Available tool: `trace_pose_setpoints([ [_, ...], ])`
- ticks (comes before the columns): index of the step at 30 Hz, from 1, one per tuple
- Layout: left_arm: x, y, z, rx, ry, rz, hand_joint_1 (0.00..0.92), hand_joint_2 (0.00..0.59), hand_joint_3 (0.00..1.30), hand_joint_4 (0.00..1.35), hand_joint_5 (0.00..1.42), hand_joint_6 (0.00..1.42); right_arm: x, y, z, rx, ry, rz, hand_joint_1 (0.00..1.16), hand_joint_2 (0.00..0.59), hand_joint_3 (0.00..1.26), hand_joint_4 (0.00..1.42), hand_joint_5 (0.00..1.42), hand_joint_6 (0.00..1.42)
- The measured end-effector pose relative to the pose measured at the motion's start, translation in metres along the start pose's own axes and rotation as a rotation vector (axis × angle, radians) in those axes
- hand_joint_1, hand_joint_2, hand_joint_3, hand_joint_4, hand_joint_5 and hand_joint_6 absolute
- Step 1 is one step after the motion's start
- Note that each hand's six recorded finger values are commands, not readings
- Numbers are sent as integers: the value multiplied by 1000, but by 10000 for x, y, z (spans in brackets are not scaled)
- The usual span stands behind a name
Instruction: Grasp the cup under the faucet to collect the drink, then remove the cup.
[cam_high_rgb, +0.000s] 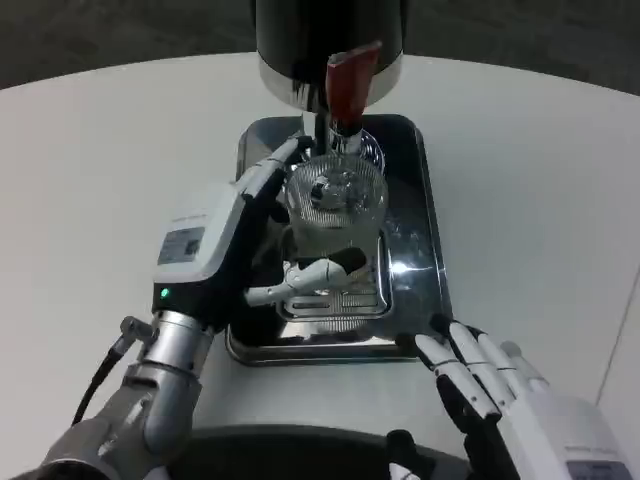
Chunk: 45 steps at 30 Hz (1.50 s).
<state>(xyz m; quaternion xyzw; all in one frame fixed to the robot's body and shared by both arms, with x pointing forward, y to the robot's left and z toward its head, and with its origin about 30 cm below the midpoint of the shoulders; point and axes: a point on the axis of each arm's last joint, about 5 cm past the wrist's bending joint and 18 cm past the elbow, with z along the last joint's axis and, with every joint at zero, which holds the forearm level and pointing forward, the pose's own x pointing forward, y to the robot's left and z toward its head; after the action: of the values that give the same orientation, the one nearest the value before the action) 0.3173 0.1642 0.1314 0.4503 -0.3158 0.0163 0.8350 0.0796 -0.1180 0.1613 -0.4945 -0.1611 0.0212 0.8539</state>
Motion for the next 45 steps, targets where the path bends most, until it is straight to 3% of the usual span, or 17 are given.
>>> trace_pose_setpoints([
  [3,-8,13,2,-27,7,16,5,0,128,158,533,401,-1,-4,0,2,0,-2,334,521,165,54,61,82],
  [11,-228,187,-33,-161,12,116,0,8,91,119,421,308,-4,-2,-1,7,2,1,335,517,164,54,61,82],
  [16,-368,467,-26,-260,21,200,0,63,3,1,211,126,20,4,-4,10,-3,0,335,518,159,54,63,82],
  [21,-352,852,10,-414,-35,229,0,89,0,0,5,1,50,14,-10,10,-6,5,337,516,157,54,63,82],
  [26,-261,1214,64,-548,-143,155,0,107,0,0,0,0,75,15,-11,8,-13,5,333,521,156,59,64,82],
  [29,-192,1408,114,-595,-211,82,0,159,0,0,0,0,79,15,-13,8,-10,5,333,520,156,62,67,82],
  [33,-45,1636,219,-681,-319,-15,0,141,0,0,0,0,80,15,-14,8,-9,5,337,516,156,73,74,82],
  [35,59,1750,278,-741,-383,-58,0,167,0,0,0,0,82,14,-13,5,-11,4,338,516,156,73,74,82],
  [41,287,1940,385,-750,-473,-177,0,188,0,0,0,0,79,10,-10,0,-12,4,342,515,156,92,95,103],
  [45,382,1983,420,-747,-477,-229,0,176,0,0,0,0,64,8,-9,1,-9,8,343,515,156,103,107,109],
])
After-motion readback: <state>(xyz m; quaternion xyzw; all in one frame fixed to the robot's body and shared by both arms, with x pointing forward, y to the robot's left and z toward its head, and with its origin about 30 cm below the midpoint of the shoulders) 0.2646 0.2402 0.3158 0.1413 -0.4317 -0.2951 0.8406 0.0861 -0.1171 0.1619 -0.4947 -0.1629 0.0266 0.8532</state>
